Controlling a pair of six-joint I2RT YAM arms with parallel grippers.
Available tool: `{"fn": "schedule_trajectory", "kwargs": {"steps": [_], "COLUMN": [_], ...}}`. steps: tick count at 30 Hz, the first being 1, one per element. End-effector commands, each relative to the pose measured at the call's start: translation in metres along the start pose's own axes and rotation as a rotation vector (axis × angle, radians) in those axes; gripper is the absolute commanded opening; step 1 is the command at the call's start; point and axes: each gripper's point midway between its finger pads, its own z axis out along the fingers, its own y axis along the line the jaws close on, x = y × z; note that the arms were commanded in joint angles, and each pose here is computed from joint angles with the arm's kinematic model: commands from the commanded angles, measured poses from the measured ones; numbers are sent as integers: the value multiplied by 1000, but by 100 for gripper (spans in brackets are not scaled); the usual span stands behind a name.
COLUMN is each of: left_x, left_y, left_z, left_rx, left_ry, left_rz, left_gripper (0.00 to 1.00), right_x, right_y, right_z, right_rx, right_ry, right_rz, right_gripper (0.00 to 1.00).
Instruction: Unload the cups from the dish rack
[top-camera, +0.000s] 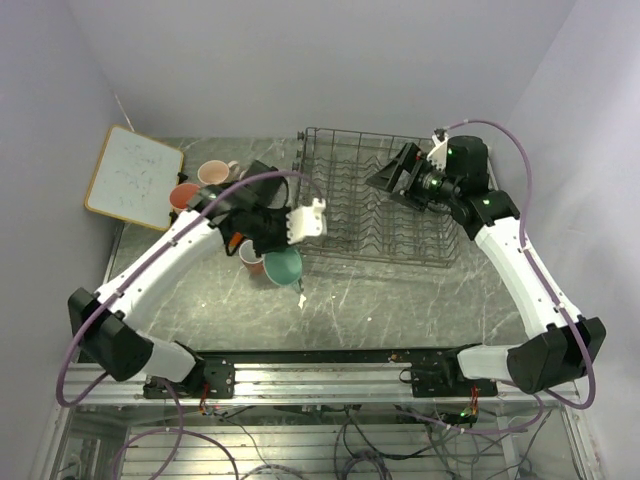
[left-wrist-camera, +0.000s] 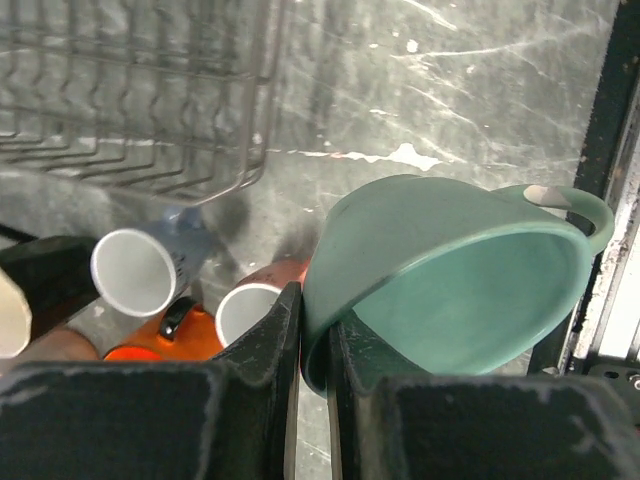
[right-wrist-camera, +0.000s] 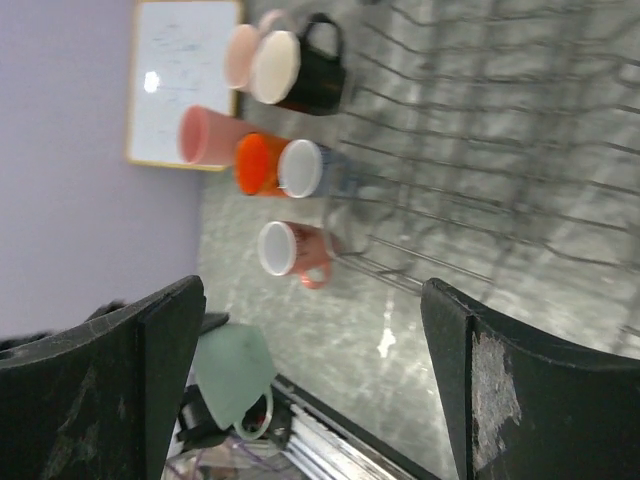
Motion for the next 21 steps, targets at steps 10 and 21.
{"fn": "schedule_trajectory", "kwargs": {"steps": [10, 21], "left_x": [41, 54], "left_y": [-29, -49], "left_z": [93, 129], "left_rx": [51, 128], "left_ry": [316, 332], "left_rz": [33, 51], "left_gripper": [7, 7], "right_x": [-8, -9], "right_y": [-69, -80], "right_z": [-14, -12], "right_rx": [305, 325], "right_ry": [-48, -49], "right_rz": [-36, -41], "right_gripper": [89, 89]}}
